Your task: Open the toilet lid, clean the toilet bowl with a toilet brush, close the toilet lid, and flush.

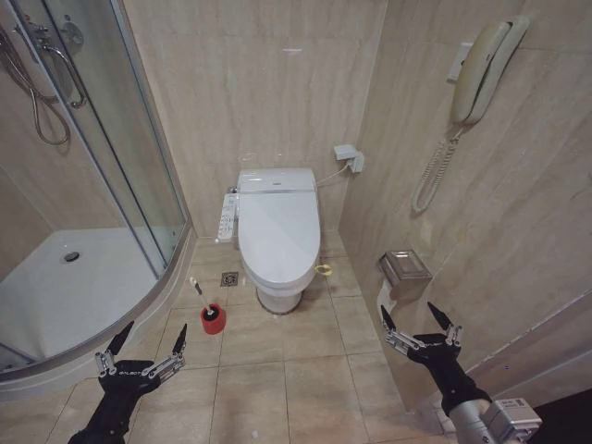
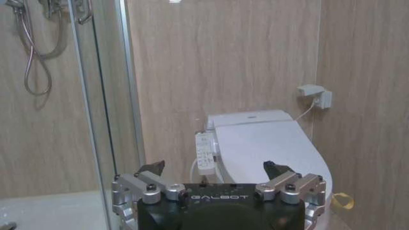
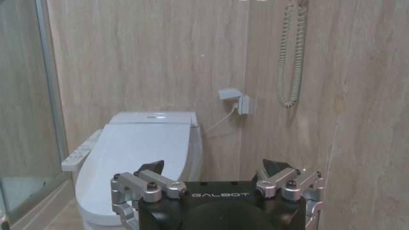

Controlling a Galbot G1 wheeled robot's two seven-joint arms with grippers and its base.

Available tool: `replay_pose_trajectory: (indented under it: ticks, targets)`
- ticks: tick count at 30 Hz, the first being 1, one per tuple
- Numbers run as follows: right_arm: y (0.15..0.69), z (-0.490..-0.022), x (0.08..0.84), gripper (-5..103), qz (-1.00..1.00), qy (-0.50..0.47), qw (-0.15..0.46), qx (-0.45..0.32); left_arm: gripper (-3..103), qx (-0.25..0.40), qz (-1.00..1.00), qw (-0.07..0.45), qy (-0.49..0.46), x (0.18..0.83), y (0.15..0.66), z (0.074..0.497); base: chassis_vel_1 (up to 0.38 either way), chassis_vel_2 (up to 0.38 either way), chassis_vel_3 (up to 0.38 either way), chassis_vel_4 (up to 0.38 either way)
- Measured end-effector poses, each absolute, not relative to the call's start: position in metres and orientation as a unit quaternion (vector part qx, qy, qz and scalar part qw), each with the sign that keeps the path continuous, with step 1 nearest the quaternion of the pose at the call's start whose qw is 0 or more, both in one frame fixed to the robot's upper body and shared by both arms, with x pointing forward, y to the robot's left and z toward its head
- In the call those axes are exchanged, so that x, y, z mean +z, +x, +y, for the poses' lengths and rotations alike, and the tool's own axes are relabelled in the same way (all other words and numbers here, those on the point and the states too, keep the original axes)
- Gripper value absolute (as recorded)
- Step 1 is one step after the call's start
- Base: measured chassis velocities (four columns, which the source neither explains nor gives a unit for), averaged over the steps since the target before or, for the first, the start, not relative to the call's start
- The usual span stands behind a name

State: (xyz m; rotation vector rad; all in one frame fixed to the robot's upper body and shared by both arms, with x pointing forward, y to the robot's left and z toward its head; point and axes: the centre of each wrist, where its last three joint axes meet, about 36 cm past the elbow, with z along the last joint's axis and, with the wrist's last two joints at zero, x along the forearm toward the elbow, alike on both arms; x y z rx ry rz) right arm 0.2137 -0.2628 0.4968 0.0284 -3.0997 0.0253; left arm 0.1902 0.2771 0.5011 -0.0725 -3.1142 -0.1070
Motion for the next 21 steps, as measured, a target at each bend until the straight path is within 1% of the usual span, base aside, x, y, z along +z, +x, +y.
replay_pose_trajectory:
  ticks: [21]
  targets:
    - [0.2137,-0.2628,0.4968,100,-1.0,0.009,0.021,0.008,100,-0.034,-0.999,0.012,-0.023,0.5011,0.1902,0.2771,0.0,0.0,0.0,0.0]
